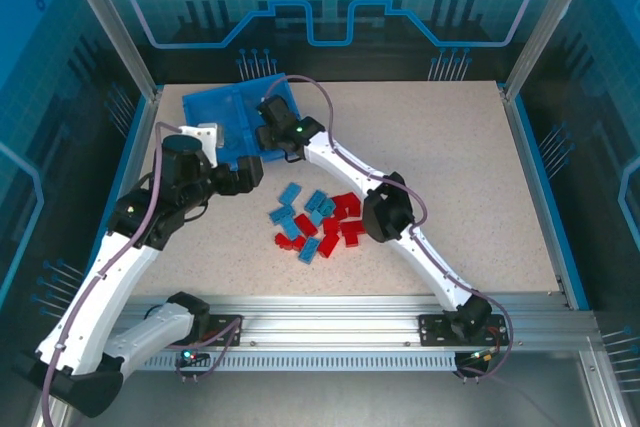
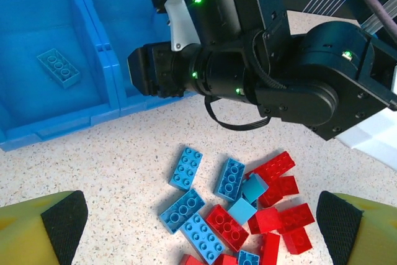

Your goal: Sort the legos into containers by color

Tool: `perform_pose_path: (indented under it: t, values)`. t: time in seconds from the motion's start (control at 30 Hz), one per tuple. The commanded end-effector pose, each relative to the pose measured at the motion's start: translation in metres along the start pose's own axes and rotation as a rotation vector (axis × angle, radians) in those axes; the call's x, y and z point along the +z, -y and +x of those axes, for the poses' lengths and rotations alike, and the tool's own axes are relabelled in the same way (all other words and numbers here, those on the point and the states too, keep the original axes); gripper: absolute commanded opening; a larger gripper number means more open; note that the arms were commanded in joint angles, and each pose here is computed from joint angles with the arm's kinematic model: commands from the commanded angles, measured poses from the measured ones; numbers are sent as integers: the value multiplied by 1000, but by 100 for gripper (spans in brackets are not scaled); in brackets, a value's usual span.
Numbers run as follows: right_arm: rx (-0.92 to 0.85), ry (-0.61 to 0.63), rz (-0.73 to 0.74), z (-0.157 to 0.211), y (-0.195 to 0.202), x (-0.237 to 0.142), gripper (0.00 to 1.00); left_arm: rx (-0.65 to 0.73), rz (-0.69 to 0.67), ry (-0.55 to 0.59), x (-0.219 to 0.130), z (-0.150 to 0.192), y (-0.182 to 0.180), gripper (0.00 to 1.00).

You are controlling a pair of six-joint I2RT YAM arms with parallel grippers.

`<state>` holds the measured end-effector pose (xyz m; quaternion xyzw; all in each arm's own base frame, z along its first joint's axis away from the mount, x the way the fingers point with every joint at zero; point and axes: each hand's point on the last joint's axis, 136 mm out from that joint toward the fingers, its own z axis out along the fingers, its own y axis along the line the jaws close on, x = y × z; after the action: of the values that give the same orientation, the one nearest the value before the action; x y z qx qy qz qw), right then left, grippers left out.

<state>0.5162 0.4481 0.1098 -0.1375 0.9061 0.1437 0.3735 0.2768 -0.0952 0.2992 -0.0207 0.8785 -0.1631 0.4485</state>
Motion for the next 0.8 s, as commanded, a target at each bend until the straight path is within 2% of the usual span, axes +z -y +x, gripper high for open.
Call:
perform_pose_path:
  t: [0.0, 0.13, 0.23, 0.33, 0.47, 0.63, 0.77]
  values:
    - [46, 58, -31, -22, 3, -2, 58, 6, -18, -19, 4, 7, -4, 99]
    - [41, 82, -66, -37, 0, -14, 61, -3, -38, -34, 6, 9, -8, 99]
    - [49, 99, -96, -56, -1, -41, 61, -28, -60, -62, 10, 15, -12, 99]
    - [67, 93, -122, -77, 3, -86, 65, -72, -72, -139, 21, 33, -14, 99]
    - [117, 21, -199, -86, 16, -165, 74, -126, -75, -274, 47, 64, -15, 99]
    - [102, -32, -229, -48, 40, -244, 82, -120, -74, -382, 87, 92, -17, 99]
    - [48, -57, -174, -3, 69, -295, 97, -31, -75, -507, 128, 113, -19, 99]
